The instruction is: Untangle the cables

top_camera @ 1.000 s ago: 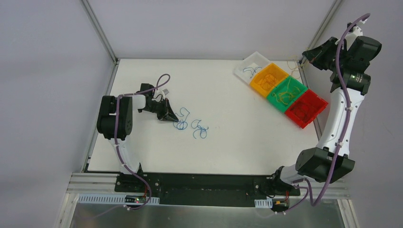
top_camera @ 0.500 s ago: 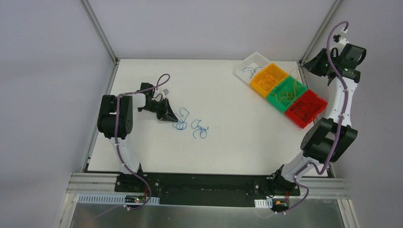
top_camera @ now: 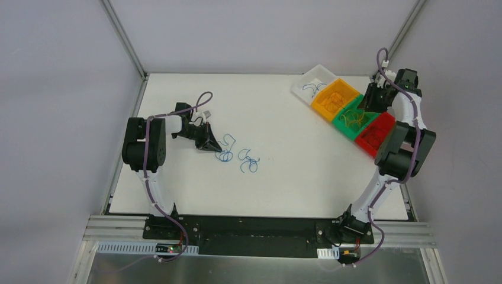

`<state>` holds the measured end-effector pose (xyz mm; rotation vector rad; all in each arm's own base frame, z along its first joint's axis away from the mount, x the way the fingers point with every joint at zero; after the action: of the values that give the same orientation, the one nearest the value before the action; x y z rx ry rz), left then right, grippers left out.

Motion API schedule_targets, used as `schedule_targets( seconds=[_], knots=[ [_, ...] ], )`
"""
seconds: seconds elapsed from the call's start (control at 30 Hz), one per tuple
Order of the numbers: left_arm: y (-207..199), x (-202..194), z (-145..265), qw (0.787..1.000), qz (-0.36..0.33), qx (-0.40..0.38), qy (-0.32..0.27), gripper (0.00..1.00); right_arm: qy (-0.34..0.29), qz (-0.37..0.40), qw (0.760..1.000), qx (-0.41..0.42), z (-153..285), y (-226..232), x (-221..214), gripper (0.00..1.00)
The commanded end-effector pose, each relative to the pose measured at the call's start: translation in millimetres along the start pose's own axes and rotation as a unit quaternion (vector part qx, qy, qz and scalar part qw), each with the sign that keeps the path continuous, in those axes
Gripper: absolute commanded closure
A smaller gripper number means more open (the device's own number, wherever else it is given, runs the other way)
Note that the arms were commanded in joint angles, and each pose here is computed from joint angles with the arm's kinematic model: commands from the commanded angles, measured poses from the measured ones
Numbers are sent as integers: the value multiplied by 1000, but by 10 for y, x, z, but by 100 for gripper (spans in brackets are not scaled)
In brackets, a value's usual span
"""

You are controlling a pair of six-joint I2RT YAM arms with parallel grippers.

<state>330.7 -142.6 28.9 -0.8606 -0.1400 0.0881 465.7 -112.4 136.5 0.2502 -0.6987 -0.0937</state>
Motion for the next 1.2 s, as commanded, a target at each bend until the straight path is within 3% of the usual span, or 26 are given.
schedule_targets(
  seconds=[0.0, 0.13, 0.3, 0.47, 0.63, 0.77, 1.0, 1.17],
  knots=[
    [9, -94, -2, 999, -23, 13, 19, 100, -22, 35, 999, -13, 288, 116, 251, 45],
    [-130, -259, -58, 999, -10, -7, 43, 100, -48, 30, 998, 12, 730, 449, 392, 25],
    [-499, -466, -256, 994, -27, -49, 91, 100, -33, 45, 991, 121, 1068, 1333, 83, 15],
    [-706, -328, -263, 994, -33, -61, 80, 100, 41, 140, 962, 230, 1007, 2217, -655, 13],
    [-571, -230, -96, 997, 4, -53, 53, 100, 84, 256, 915, 301, 700, 2909, -1323, 13],
    [-375, -247, 24, 999, 22, -36, 35, 100, 118, 335, 881, 311, 344, 3313, -1785, 13],
    [-324, -349, 107, 999, 6, -24, 32, 100, 150, 375, 857, 319, -18, 3899, -2181, 12],
    [-263, -352, 160, 1000, 6, -15, 24, 100, 197, 402, 825, 344, -64, 4109, -2587, 10]
  ],
)
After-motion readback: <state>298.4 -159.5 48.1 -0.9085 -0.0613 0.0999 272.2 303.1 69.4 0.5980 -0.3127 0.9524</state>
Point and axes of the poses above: each gripper's point midway between its finger pads, its own z axis back along the fingers, its own y axis along the line the jaws close on, x = y × z, the point moved 1 cm from there along z, back along the fingers
